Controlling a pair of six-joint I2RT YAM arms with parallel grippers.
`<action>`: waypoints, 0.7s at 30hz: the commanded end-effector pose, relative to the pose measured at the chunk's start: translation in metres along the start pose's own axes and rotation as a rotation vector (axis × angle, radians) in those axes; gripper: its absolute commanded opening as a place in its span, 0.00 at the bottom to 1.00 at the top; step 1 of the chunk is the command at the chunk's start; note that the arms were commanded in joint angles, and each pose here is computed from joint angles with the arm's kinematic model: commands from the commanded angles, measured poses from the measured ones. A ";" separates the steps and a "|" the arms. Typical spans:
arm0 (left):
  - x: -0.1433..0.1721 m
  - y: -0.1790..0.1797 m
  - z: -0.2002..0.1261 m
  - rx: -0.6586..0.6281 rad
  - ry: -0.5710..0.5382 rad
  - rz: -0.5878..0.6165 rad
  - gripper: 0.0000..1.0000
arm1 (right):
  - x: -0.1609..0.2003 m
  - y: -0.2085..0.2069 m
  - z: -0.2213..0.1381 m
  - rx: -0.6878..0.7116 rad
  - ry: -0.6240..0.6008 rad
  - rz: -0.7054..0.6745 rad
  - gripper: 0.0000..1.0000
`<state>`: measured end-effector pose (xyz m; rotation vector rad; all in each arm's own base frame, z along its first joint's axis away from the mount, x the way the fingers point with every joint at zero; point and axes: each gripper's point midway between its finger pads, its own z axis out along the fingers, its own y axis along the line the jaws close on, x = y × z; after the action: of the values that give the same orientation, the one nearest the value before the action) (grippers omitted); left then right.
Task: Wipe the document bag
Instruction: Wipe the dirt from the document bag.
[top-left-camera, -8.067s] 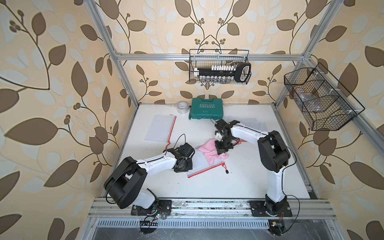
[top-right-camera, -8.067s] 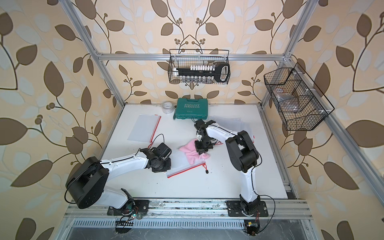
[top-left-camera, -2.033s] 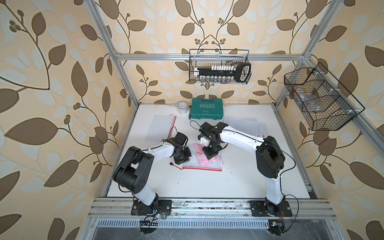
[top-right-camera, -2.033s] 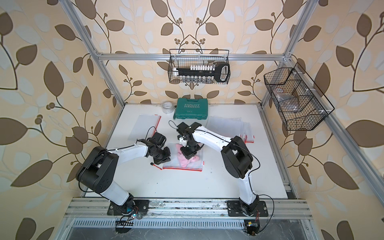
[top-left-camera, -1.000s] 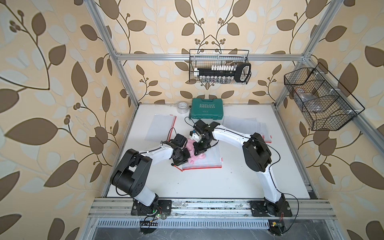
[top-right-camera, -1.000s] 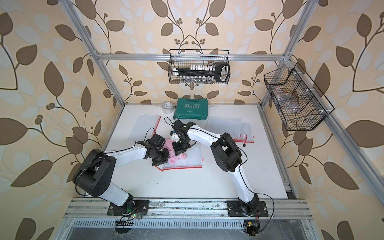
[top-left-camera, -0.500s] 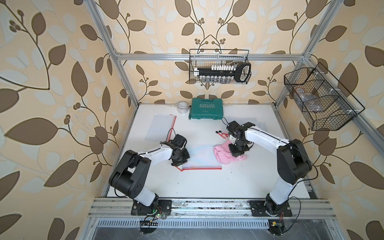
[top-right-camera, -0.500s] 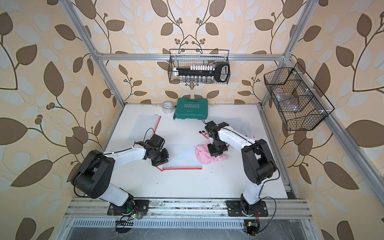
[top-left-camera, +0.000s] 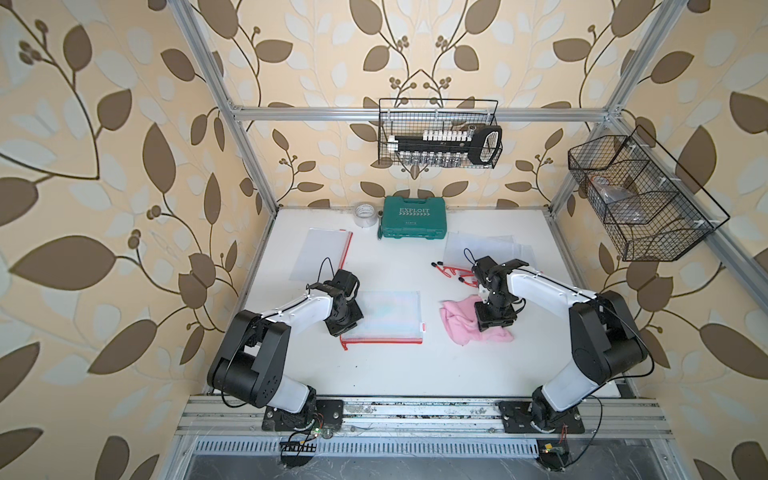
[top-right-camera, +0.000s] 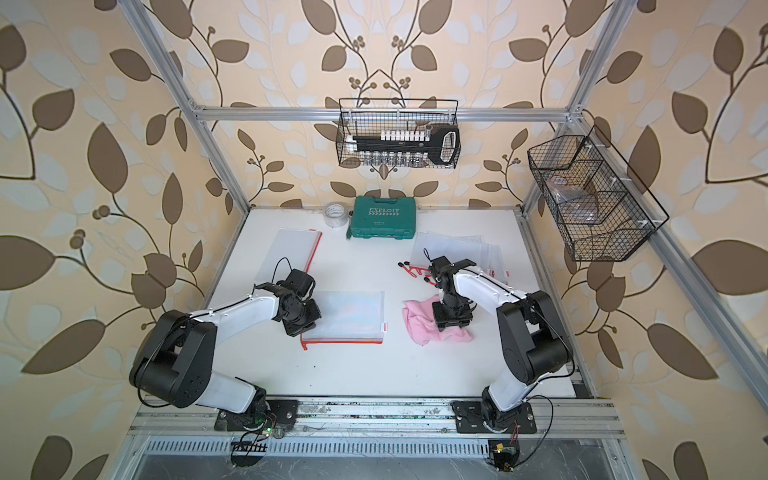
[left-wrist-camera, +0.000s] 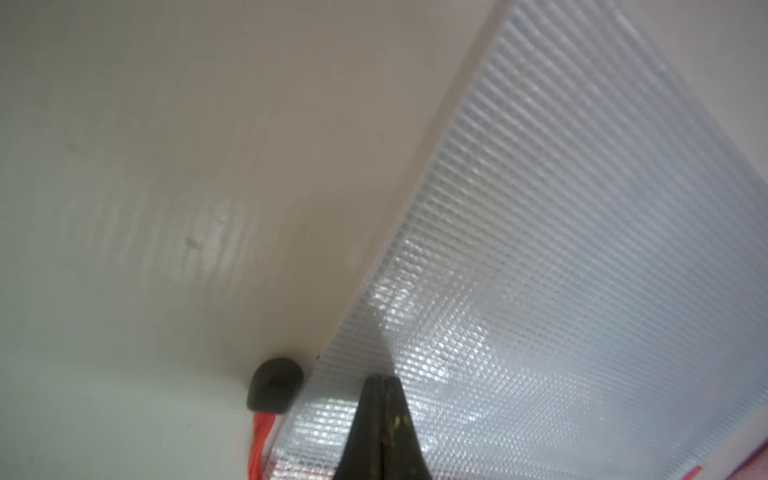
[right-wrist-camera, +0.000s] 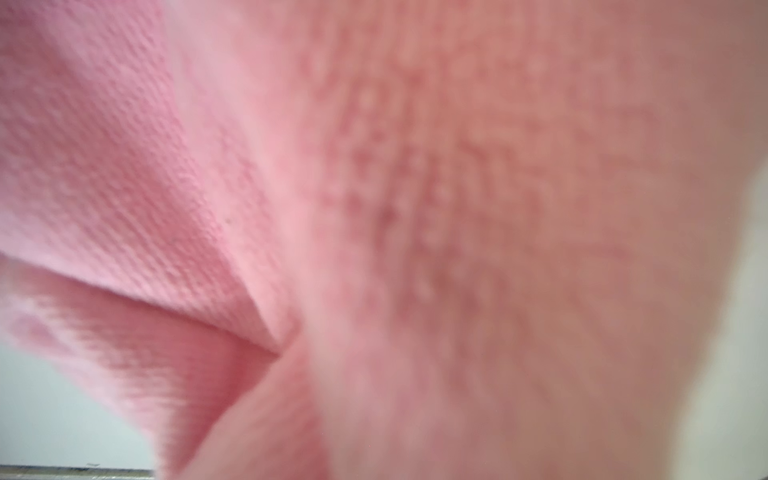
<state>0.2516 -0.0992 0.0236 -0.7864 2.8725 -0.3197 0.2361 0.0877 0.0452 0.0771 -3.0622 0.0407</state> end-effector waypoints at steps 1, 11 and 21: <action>-0.011 -0.032 -0.033 0.139 -0.075 0.072 0.04 | -0.001 0.013 -0.022 -0.075 -0.034 0.001 0.98; 0.026 -0.161 -0.108 0.581 -0.081 0.398 0.26 | -0.007 0.028 -0.025 -0.151 -0.048 0.030 0.98; 0.121 -0.274 -0.088 0.893 0.217 0.741 0.26 | -0.017 0.023 -0.018 -0.122 -0.073 0.063 0.98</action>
<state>0.2687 -0.3467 0.1336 0.2797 2.6346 -1.2373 0.2504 0.1124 0.0660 0.0025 -3.1316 -0.1656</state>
